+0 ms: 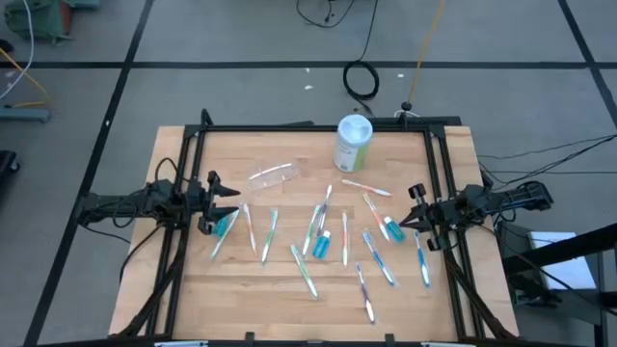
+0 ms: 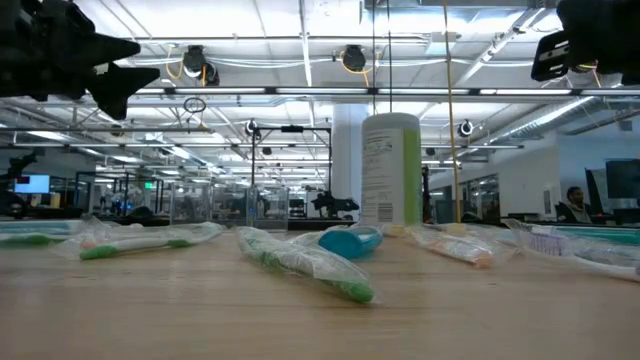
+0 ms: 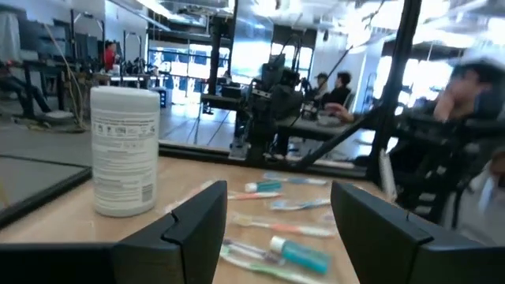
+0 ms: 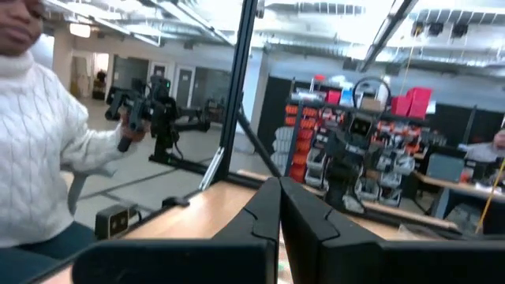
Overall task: Pick & Place toothbrushing station
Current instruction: Put the green toothbrush into the transparent organizer
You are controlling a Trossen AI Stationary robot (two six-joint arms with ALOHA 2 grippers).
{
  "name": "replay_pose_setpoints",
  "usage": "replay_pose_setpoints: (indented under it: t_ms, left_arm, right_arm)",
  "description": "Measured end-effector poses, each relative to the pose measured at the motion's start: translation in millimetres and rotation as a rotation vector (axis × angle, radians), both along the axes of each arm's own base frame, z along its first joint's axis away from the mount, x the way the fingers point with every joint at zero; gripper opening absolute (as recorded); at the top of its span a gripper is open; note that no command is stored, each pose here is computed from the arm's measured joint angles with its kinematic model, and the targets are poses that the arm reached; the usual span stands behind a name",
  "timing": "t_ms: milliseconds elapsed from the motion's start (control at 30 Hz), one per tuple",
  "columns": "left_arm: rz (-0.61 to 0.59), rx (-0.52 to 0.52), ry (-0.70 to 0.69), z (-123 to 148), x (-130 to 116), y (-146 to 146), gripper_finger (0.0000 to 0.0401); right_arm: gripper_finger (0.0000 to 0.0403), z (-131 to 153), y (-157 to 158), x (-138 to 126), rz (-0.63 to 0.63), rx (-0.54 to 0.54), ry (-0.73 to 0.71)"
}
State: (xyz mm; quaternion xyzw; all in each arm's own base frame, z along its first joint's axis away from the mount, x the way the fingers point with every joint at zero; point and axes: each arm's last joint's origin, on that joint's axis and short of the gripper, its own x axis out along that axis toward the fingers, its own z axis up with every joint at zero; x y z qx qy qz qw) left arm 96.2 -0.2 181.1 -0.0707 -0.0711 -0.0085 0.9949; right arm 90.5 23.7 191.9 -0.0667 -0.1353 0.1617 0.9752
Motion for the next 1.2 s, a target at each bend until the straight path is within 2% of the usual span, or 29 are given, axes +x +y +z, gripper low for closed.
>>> replay_pose_setpoints:
  t_ms: [200,400,500,633,767,867,1000,1100,1200]
  left_arm:
    - [-0.026,-0.174,0.000,0.1,0.0,0.0,0.0234]
    - [-0.020,-0.216,0.108,-10.3,1.0,0.0,0.0234]
    - [-0.047,-0.284,0.105,-9.7,0.9,-0.8,0.0234]
    - [-0.197,-0.264,0.006,1.6,-0.7,-7.0,0.0234]
    - [-0.223,-0.218,-0.086,10.5,-1.6,-11.6,0.0234]
    - [-0.175,-0.239,-0.122,14.4,0.9,-13.7,0.0234]
    - [-0.122,-0.245,-0.123,15.7,7.8,-17.4,0.0234]
    - [-0.083,-0.266,-0.060,17.5,16.2,-21.6,0.0234]
    - [-0.042,-0.258,0.019,24.0,28.2,-27.8,0.0234]
  right_arm:
    - [0.0004,6.5,-0.4,-1.8,0.001,0.019,-0.066]
    - [0.0004,8.3,-0.5,-2.4,0.001,0.022,-0.086]
    - [0.0004,8.4,-0.5,-2.4,0.006,0.038,-0.082]
    - [0.0004,14.8,-1.0,-4.7,0.018,0.086,-0.139]
    - [0.0004,20.4,-1.7,-7.2,0.004,0.075,-0.211]
    - [0.0004,23.8,-3.6,-8.5,-0.057,0.074,-0.255]
    - [0.0004,15.8,-6.5,-2.6,-0.230,-0.018,-0.180]
    - [0.0004,7.9,-9.7,3.4,-0.385,-0.043,-0.078]
    - [0.0004,5.2,-12.1,6.9,-0.500,-0.060,-0.035]
